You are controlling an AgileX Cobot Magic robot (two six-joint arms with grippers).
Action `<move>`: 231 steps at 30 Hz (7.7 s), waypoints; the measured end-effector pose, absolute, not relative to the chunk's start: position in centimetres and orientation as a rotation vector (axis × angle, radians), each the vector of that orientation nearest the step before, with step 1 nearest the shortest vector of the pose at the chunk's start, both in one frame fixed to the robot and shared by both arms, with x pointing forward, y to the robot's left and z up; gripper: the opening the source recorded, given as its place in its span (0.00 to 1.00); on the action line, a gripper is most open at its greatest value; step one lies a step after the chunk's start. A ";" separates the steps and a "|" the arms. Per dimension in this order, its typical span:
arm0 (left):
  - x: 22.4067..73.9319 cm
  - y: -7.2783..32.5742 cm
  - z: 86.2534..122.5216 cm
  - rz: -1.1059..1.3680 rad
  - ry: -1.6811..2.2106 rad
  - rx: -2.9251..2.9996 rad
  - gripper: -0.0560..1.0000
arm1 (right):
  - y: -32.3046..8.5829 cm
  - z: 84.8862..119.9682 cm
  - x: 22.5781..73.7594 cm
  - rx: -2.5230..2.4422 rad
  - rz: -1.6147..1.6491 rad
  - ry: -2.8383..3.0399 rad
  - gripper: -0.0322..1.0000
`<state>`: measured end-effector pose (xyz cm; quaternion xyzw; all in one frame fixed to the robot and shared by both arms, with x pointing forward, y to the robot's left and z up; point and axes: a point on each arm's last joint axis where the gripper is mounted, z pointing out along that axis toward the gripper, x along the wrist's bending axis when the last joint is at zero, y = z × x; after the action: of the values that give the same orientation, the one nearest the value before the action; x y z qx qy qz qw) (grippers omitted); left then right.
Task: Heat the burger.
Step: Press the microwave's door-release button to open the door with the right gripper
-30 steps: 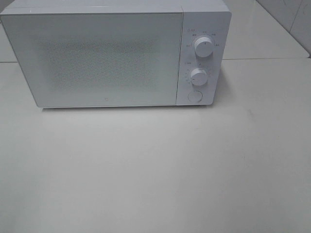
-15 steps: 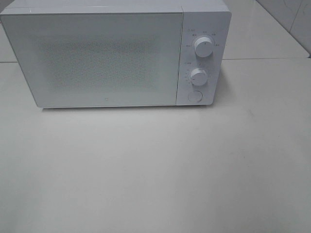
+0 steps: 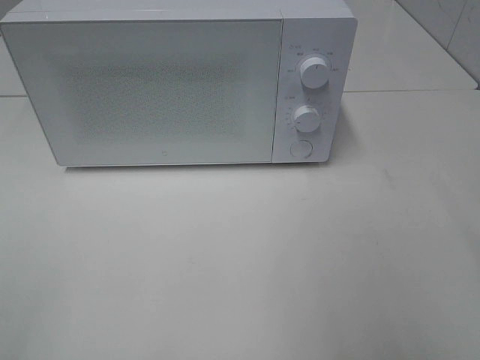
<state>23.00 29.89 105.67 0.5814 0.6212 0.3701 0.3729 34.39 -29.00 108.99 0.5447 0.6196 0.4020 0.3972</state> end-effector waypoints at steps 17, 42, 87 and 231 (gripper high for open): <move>23.0 29.9 105.7 0.948 1.592 1.490 0.99 | -27.7 105.4 40.8 1.329 1.106 1.552 0.77; 23.0 29.9 105.7 0.948 1.592 1.490 0.99 | -27.8 98.2 45.2 1.228 1.159 1.367 0.77; 23.0 29.9 105.7 0.949 1.592 1.490 0.99 | -18.4 91.8 43.8 1.590 1.359 1.324 0.75; 23.0 29.9 105.7 0.951 1.593 1.490 0.99 | -13.0 84.7 56.9 2.675 1.797 0.084 0.03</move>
<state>22.99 29.92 105.67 0.5814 0.6213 0.3711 0.3718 56.87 -13.02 84.71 0.8292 0.0262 0.5568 -0.0411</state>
